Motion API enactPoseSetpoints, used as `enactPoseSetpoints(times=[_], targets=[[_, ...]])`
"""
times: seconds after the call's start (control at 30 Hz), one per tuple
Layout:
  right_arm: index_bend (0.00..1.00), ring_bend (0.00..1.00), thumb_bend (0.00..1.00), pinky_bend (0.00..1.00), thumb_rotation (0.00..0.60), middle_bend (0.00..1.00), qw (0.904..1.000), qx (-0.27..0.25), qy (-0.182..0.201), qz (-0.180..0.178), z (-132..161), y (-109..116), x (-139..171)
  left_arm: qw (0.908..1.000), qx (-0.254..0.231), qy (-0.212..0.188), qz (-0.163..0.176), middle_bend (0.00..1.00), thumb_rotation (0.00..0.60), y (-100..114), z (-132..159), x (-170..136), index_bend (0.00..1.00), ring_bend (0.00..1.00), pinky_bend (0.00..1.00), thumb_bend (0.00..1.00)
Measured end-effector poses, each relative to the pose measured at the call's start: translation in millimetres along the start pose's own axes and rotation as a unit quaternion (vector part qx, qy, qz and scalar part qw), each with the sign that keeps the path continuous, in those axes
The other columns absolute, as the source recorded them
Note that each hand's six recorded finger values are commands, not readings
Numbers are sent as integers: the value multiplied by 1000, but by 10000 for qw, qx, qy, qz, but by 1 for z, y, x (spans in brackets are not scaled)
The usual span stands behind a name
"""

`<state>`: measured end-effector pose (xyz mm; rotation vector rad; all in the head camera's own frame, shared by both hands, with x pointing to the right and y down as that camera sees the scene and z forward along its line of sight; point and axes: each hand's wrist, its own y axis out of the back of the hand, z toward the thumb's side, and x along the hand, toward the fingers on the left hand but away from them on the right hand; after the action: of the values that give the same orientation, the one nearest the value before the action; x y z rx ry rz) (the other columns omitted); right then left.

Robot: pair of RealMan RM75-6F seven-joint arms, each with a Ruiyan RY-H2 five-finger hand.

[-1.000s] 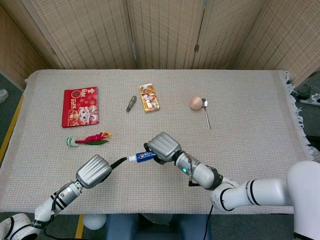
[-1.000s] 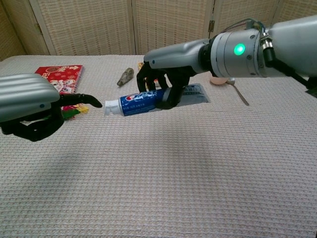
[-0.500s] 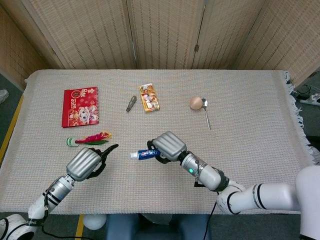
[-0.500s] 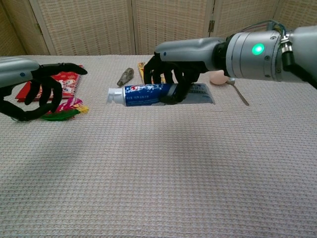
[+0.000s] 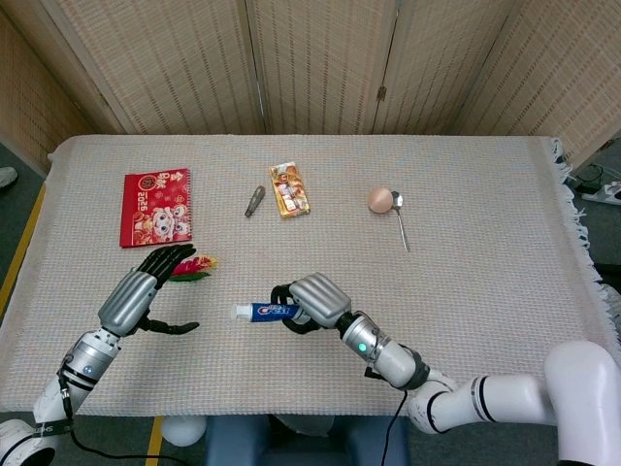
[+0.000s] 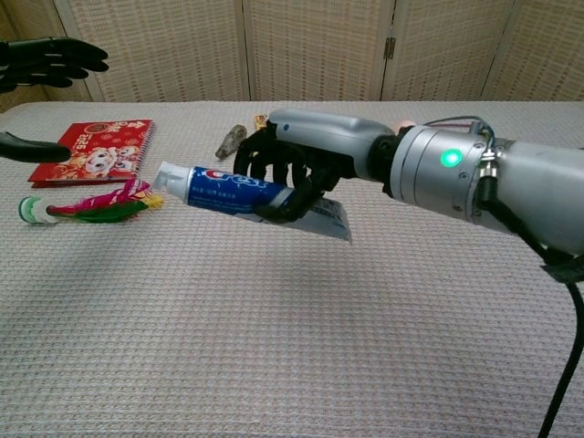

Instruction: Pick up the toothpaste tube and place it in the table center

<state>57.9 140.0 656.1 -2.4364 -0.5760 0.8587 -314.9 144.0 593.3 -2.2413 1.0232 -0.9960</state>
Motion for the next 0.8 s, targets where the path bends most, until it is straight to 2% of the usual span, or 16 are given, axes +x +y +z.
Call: enactPoseSetpoints(times=[0.17, 0.33, 0.57, 0.8], targets=[[600, 604, 762, 556, 600, 529, 9986, -491, 108, -160, 5, -10, -4, 9985, -538, -77, 42, 74, 250, 3, 8, 3, 9, 49, 0, 54], [602, 604, 762, 556, 600, 530, 9939, -1023, 254, -315, 13, -21, -11, 9966, -809, -133, 73, 60, 191, 4, 17, 7, 9, 31, 0, 45], [621, 619, 761, 556, 600, 545, 9849, -1637, 359, -440, 22, -29, -20, 9972, -723, -142, 82, 54, 139, 0, 22, 12, 9, 13, 0, 48], [621, 618, 762, 556, 600, 545, 9754, -2141, 439, -304, 36, -37, -31, 9981, -554, -231, 149, 52, 75, -4, 29, 16, 5, 9, 0, 44]])
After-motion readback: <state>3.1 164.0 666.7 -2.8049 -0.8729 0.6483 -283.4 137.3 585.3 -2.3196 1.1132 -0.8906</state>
